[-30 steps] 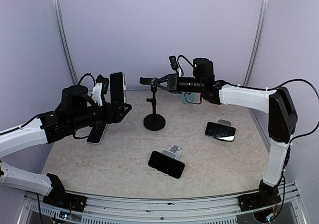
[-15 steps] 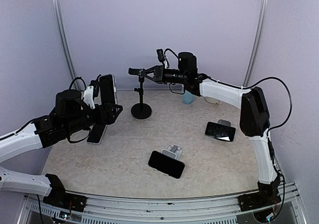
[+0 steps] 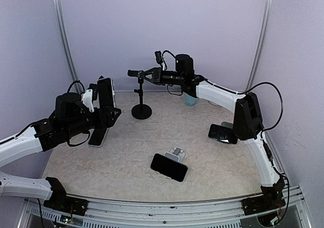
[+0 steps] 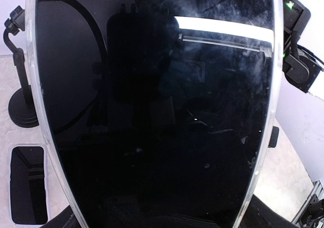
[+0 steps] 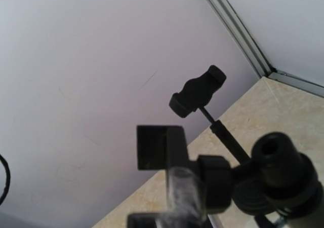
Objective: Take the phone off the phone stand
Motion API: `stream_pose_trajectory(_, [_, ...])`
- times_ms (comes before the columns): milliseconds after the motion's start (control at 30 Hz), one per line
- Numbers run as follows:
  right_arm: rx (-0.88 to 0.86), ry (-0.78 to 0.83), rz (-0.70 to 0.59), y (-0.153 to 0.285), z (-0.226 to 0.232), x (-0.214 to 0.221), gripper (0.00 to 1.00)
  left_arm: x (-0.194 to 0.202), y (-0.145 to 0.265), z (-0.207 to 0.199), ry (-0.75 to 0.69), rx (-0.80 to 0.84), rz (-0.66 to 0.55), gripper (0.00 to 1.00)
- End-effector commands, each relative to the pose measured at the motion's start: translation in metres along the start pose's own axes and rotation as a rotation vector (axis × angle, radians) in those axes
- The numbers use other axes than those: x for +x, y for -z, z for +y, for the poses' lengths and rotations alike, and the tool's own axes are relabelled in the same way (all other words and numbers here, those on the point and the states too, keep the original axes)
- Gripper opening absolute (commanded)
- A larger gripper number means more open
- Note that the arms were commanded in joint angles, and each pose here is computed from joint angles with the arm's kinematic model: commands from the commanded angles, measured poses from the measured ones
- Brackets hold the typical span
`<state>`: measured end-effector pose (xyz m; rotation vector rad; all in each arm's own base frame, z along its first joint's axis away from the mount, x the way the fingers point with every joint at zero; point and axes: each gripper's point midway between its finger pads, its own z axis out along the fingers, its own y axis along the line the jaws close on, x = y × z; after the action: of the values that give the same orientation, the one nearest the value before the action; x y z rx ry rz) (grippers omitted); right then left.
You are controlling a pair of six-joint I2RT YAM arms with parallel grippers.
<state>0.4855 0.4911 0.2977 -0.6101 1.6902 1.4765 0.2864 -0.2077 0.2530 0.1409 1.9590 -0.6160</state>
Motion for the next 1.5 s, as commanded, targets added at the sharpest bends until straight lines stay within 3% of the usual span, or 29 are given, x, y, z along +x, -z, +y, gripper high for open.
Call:
stream_pose_trajectory(0, [-0.016, 0.081, -0.072, 0.000, 0.012, -0.024, 0.00, -0.021, 0.007, 0.003, 0.006, -0.004, -0.066, 0.43])
stream_pose_trajectory(67, [-0.013, 0.069, -0.071, -0.001, 0.010, -0.022, 0.06, -0.021, 0.007, 0.006, 0.005, -0.015, -0.064, 0.43])
stream_pose_trajectory(200, [-0.008, 0.048, -0.070, -0.001, 0.007, -0.020, 0.39, -0.021, 0.006, 0.007, -0.001, -0.019, -0.057, 0.43])
stream_pose_trajectory(300, [-0.005, 0.047, -0.076, 0.000, 0.007, -0.022, 0.52, -0.020, 0.005, 0.007, -0.004, -0.023, -0.052, 0.43])
stream_pose_trajectory(767, [-0.006, 0.088, -0.069, 0.013, 0.025, -0.025, 0.67, -0.005, -0.001, 0.009, 0.002, -0.041, 0.007, 0.43])
stream_pose_trajectory(933, [-0.007, 0.124, -0.061, 0.028, 0.040, -0.026, 0.86, 0.006, -0.006, 0.006, 0.008, -0.046, 0.048, 0.44])
stream_pose_trajectory(1100, [0.021, 0.148, -0.048, 0.047, 0.046, -0.018, 1.00, 0.018, -0.015, 0.007, 0.003, -0.081, 0.110, 0.44])
stream_pose_trajectory(1467, [0.118, 0.196, -0.017, 0.106, 0.061, 0.012, 1.00, 0.057, -0.051, 0.007, -0.017, -0.145, 0.287, 0.46])
